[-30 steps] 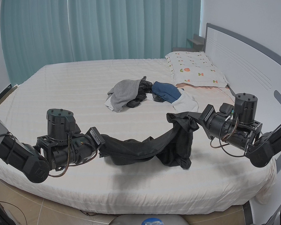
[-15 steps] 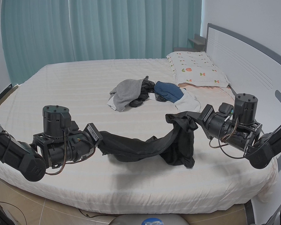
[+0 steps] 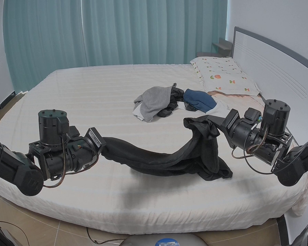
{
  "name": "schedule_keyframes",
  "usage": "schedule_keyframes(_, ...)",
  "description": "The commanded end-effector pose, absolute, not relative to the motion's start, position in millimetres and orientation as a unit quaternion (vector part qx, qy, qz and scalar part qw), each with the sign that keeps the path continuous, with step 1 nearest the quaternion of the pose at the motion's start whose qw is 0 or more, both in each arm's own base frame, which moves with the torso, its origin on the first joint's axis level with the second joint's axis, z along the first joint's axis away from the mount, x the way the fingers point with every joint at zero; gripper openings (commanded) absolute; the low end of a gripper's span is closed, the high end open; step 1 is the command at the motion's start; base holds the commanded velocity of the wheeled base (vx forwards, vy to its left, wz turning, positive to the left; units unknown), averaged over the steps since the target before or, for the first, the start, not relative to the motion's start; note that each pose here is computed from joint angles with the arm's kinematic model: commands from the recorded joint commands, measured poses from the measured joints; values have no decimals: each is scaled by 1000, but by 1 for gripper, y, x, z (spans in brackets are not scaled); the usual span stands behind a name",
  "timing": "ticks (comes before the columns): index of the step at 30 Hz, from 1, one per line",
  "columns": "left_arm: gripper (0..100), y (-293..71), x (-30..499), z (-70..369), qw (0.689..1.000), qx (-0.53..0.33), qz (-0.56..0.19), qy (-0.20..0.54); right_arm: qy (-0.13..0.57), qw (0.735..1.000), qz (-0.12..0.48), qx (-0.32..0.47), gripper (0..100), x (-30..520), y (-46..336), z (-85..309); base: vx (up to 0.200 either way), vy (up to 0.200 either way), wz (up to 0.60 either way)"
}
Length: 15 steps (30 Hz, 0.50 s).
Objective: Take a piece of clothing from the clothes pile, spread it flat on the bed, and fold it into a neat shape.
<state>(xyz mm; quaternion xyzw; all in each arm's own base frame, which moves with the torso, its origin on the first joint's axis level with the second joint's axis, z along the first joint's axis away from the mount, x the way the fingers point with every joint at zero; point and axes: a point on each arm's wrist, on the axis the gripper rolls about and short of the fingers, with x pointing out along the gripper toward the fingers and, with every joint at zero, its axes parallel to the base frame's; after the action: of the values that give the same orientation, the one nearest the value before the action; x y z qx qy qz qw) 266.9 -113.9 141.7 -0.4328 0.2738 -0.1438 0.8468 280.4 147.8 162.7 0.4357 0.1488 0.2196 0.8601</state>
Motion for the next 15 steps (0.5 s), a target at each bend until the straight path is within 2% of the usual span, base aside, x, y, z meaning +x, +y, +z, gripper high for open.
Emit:
schedule_keyframes(1, 0, -112, 264, 148, 848, -435, -148, 264, 141, 859, 225, 438, 0, 278, 147, 169, 0, 200, 0)
schedule_keyframes(15, 0, -111, 262, 148, 847, -435, -149, 264, 131, 857, 231, 441, 0, 276, 147, 173, 0, 200, 0)
